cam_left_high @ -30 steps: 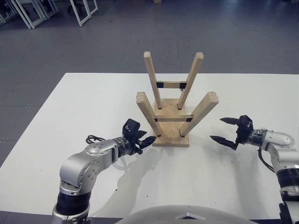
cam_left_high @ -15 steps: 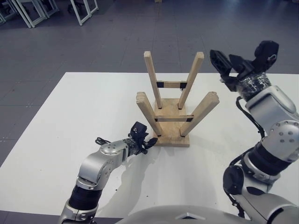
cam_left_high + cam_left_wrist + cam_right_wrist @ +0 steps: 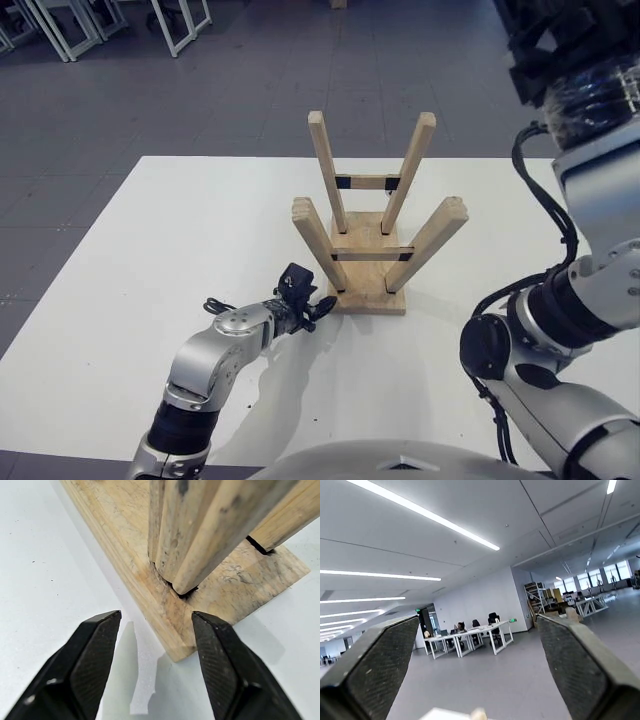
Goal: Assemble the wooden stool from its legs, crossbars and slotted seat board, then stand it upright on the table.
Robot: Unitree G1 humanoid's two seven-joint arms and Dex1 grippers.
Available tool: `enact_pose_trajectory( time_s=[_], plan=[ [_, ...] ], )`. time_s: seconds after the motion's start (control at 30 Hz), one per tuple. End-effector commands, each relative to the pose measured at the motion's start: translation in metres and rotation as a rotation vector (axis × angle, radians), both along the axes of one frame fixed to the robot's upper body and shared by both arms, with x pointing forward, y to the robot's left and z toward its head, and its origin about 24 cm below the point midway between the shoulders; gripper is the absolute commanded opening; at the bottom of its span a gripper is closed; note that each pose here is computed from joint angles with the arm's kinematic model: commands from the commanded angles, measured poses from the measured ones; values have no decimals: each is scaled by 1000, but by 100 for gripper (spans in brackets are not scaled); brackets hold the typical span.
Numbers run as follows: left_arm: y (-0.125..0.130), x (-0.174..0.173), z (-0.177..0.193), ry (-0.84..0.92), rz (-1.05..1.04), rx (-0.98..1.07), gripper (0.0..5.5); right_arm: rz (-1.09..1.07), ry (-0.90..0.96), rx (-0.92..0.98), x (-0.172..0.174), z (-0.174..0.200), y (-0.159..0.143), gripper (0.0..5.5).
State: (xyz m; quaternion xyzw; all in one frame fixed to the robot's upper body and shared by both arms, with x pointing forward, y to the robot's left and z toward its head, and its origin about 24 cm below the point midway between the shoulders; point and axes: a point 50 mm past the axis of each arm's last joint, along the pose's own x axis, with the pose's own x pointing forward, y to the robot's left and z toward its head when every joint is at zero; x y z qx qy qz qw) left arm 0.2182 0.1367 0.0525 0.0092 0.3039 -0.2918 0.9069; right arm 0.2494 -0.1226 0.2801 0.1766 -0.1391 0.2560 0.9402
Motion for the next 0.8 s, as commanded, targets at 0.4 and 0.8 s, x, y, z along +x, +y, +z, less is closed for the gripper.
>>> enact_pose_trajectory(
  time_s=[0.4,0.8],
  plan=[
    [0,-7,-14,62,15,19,263,17,30,119,8,5,5,421],
    [61,-6,55,-73,74,-70,263,-223,423,-451,31,-169,-109,421]
  ],
)
